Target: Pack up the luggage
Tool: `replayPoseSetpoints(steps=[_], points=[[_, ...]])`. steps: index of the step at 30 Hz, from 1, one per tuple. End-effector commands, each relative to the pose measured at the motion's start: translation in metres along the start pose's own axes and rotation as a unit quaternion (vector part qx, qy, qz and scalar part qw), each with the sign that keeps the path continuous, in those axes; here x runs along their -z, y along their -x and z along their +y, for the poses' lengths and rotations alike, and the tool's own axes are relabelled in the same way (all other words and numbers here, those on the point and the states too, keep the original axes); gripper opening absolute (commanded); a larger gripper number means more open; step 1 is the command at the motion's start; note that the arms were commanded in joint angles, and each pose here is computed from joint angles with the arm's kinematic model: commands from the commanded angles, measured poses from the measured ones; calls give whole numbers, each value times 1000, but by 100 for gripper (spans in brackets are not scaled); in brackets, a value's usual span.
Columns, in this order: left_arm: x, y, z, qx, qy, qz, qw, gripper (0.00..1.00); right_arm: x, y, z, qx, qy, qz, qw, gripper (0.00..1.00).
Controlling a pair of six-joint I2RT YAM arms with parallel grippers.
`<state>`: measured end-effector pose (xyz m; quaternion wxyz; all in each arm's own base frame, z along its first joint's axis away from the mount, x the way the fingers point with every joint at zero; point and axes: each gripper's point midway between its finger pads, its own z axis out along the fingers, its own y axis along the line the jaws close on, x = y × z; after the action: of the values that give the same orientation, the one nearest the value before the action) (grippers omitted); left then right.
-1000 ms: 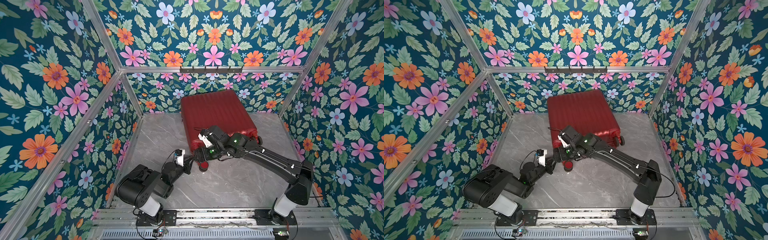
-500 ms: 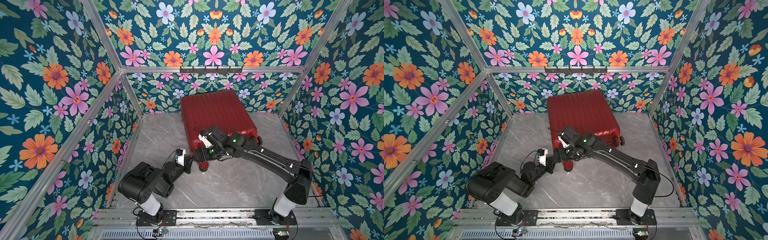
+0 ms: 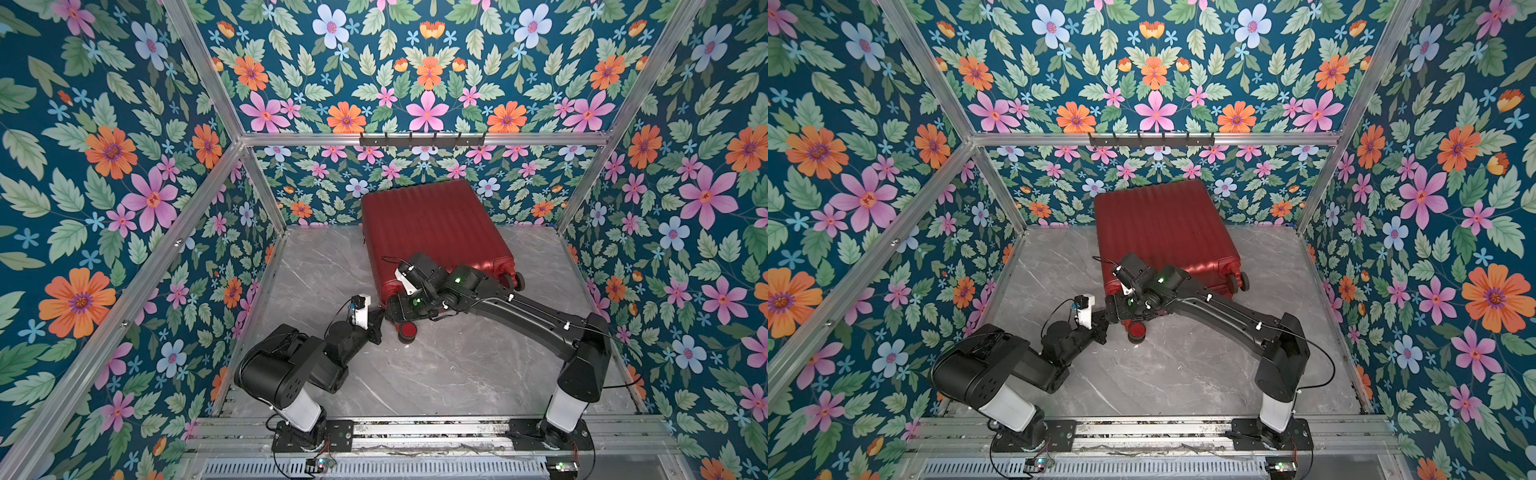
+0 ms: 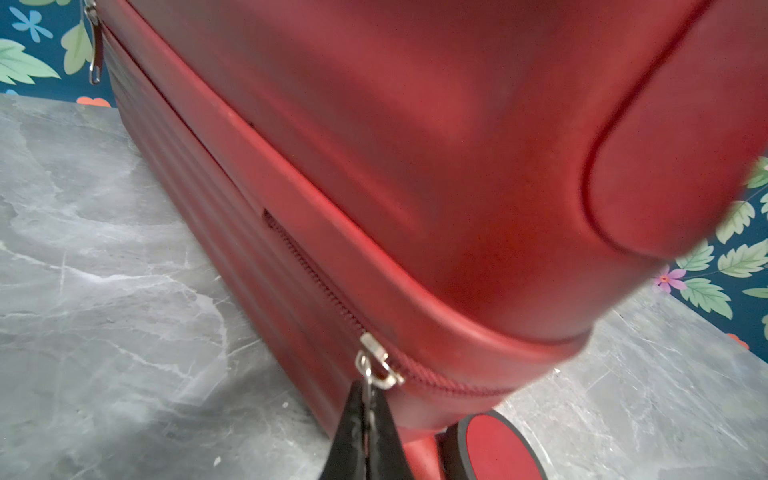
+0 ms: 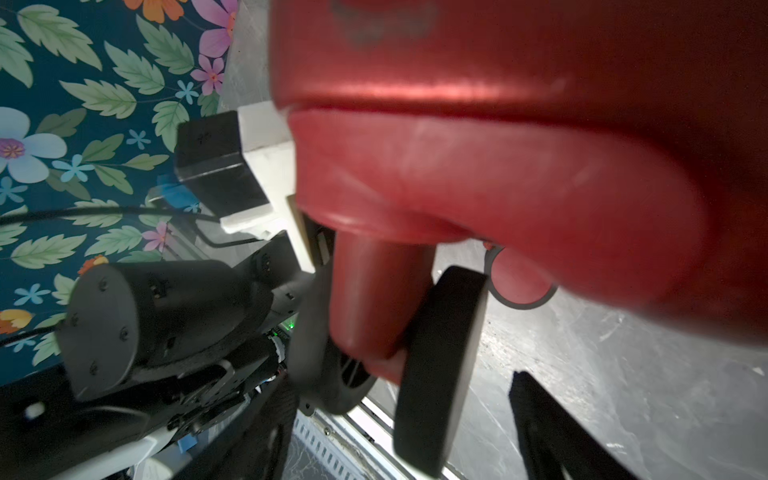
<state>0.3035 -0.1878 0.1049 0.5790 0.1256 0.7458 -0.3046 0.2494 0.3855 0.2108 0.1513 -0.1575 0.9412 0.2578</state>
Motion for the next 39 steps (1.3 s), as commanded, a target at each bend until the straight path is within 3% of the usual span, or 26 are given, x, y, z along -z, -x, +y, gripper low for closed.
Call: replayPoseSetpoints(steps=[1,4,5,7,24,31,36,39], points=[[1,8,-6,-4,-14,-15,1000,1,1,6,1,-1,-3,-14,1000,81],[3,5,-1,3,1,-13,1000,35,1,5,0,-2,-4,-15,1000,81],[5,3,1,5,4,-13,1000,43,1,5,0,-2,-4,-15,1000,81],[7,1,3,8,9,-13,1000,49,1,4,-1,-2,-5,-14,1000,81],[1,-4,13,-24,37,2,999,43,-6,12,-4,3,-21,-20,1000,79],[5,-6,15,-14,40,0,999,41,-12,17,-3,10,-34,-14,999,85],[11,-7,16,-4,46,-5,999,39,-19,18,-2,25,-56,-10,998,97],[14,-8,17,1,47,-9,999,39,-23,18,-2,34,-70,-8,997,95]])
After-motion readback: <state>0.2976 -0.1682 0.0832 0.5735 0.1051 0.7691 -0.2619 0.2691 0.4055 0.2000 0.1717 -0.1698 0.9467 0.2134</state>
